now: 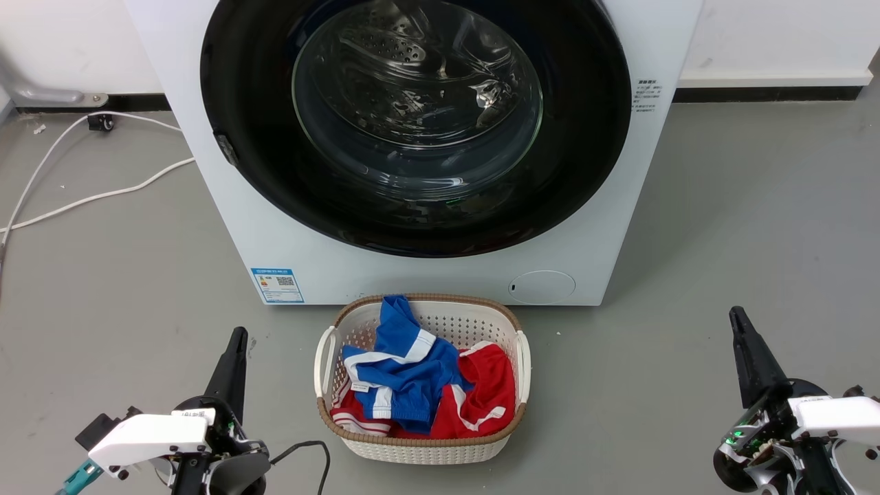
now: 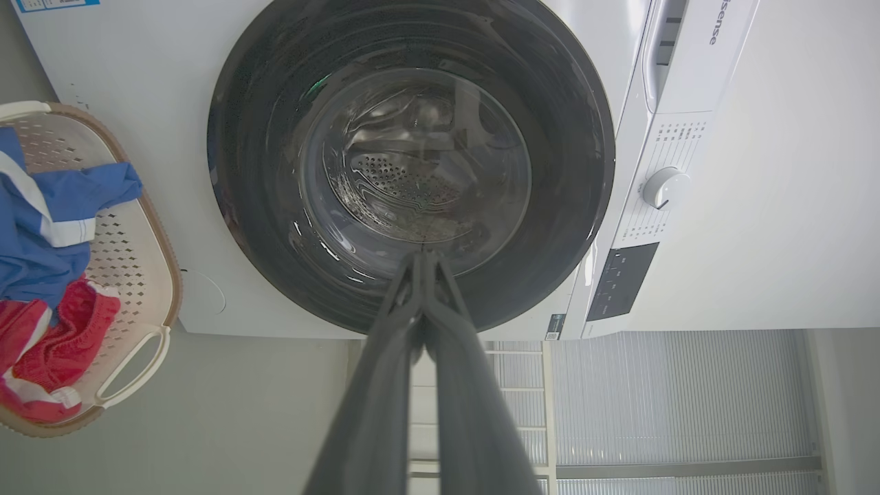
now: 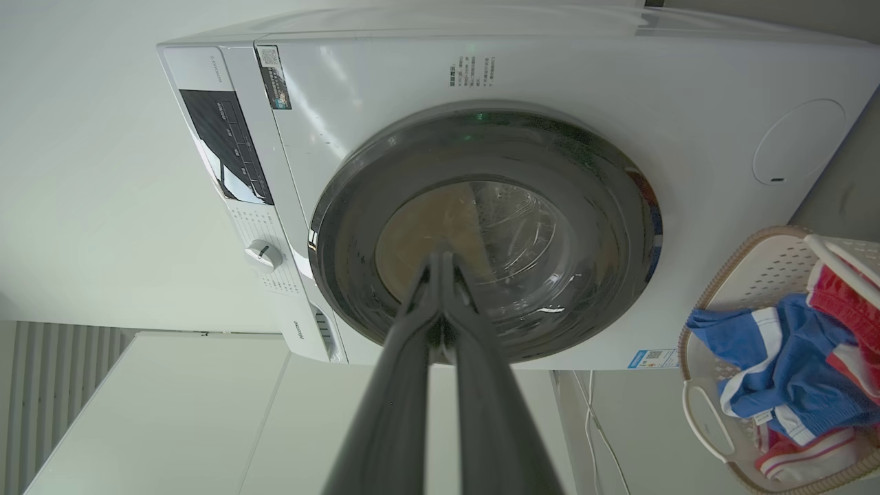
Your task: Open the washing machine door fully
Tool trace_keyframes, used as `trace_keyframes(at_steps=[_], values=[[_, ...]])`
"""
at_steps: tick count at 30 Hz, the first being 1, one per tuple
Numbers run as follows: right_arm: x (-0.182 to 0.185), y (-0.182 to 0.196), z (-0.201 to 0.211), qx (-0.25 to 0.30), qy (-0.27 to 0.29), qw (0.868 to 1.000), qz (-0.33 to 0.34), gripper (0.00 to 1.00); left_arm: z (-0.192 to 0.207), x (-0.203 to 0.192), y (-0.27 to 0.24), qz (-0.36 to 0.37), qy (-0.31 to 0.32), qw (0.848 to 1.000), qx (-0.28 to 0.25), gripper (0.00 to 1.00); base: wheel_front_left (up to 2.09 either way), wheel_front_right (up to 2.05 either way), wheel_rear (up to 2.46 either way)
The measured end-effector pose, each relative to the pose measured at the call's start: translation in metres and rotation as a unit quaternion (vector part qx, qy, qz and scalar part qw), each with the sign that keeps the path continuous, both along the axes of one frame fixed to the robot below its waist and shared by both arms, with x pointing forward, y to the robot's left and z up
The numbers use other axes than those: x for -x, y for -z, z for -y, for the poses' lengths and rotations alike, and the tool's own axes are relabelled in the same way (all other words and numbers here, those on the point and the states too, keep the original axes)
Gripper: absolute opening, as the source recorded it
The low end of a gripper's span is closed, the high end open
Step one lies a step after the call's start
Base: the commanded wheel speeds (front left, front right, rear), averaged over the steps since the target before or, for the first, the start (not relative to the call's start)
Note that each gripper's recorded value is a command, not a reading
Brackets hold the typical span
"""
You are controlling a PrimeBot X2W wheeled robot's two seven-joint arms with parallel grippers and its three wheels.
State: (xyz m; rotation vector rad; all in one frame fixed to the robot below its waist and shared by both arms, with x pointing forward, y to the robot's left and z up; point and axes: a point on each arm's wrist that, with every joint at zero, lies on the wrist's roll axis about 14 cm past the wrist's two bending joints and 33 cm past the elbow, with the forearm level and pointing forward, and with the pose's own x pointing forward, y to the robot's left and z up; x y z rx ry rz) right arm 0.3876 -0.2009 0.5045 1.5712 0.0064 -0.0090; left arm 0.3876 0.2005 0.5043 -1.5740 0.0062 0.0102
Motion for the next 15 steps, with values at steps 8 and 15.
trace_keyframes(at_steps=[8,15], values=[[0.0000,0.0000,0.0001,0.000,0.000,1.000,0.000,0.00,-0.0001,0.0000,0.0000,0.000,0.000,1.000,-0.001,0.00,0.00,0.00,0.00],[0.0000,0.0001,0.0001,0.000,0.000,1.000,0.000,0.00,0.0002,0.0000,0.0001,0.000,0.001,1.000,-0.001,0.00,0.00,0.00,0.00]])
